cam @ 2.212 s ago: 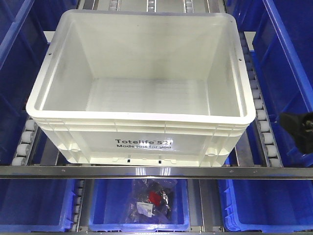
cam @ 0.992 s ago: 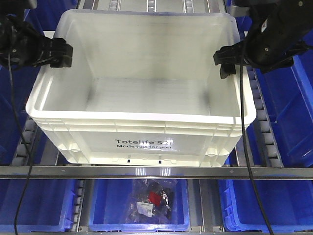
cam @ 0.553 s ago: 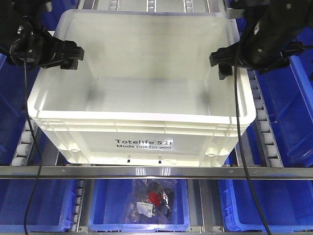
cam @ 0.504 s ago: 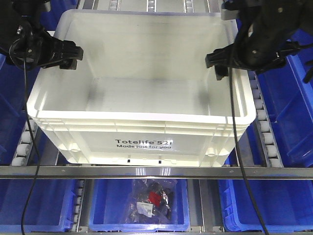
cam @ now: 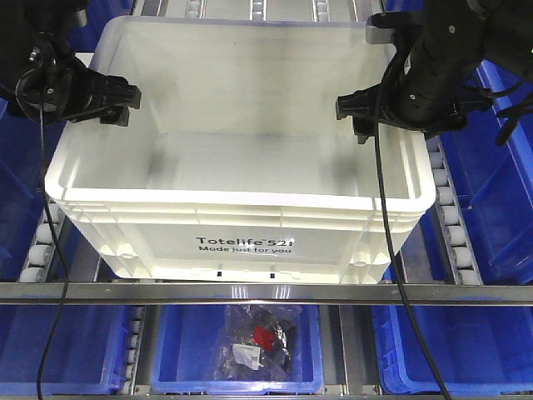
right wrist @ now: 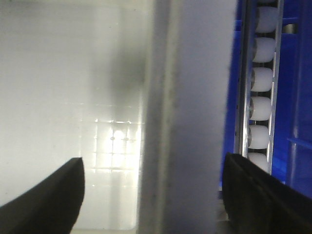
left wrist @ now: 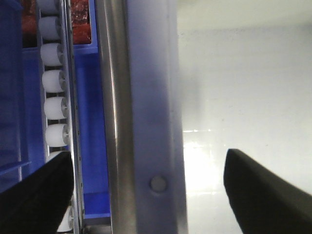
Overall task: Move bin from left to right shelf
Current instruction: 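Close both grippers on the tote's side rims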
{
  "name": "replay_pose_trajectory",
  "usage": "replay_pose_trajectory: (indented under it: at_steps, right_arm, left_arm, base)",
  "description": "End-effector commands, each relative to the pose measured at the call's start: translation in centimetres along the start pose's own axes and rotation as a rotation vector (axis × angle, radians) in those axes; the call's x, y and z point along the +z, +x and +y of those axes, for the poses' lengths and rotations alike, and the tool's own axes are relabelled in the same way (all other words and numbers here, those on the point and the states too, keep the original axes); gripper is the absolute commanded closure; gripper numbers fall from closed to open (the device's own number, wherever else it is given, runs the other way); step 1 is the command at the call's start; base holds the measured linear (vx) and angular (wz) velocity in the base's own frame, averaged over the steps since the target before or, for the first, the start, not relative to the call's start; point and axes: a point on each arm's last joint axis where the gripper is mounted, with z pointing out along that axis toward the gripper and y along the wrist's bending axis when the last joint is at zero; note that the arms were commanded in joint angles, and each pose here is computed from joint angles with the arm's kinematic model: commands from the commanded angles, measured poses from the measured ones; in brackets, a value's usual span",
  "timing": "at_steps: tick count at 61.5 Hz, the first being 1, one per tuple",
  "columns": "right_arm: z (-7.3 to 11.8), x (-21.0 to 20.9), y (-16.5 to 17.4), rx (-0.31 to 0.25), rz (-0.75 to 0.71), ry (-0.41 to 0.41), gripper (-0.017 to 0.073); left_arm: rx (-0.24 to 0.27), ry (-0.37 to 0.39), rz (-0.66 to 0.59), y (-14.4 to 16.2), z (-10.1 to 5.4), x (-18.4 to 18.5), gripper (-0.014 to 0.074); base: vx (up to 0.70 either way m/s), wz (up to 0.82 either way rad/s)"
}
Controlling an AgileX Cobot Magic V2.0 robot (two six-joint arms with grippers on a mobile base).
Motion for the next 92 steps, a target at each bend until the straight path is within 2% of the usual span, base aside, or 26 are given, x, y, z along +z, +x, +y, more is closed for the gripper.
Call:
replay_pose_trajectory:
  at_steps: [1, 14, 43, 57, 66, 77, 92]
  right_arm:
    - [-0.7, -2.6, -0.9, 0.017, -0.102, -0.009, 0.006]
    - [-0.7, -2.6, -0.8, 0.018, -0.099, -0.001, 0.011]
    - [-1.1, -4.0, -1.5, 0.004, -0.114, 0.026, 0.011]
    - [-1.1, -3.6, -1.2, 0.002, -0.074, 0.033, 0.0111]
    - [-1.1, -3.6, -1.2, 0.003, -0.067, 0.035, 0.0152]
    - [-1.0, -3.6, -1.1, 0.005, -0.06, 0.029, 0.0262]
    - [-0.9, -3.6, -1.1, -0.004, -0.054, 0.015, 0.0415]
  left_arm:
    - [-0.011, 0.013, -0.094, -0.9, 0.1, -2.3, 0.001]
    - [-0.011, 0.012, -0.09, -0.9, 0.1, -2.3, 0.001]
    - [-0.011, 0.009, -0.081, -0.8, 0.2, -2.2, 0.001]
    - [-0.011, 0.008, -0.076, -0.8, 0.2, -2.2, 0.001]
    - [-0.011, 0.007, -0.073, -0.7, 0.2, -2.2, 0.0016]
    - [-0.012, 0.009, -0.072, -0.7, 0.2, -2.2, 0.0091]
    - [-0.031, 0.036, -0.064, -0.7, -0.1, -2.2, 0.0267]
  base:
    - [0.0, 0.0]
    - [0.0, 0.0]
    - [0.0, 0.0]
    - [0.0, 0.0]
    - [0.0, 0.0]
    - [0.0, 0.0]
    - [0.0, 0.0]
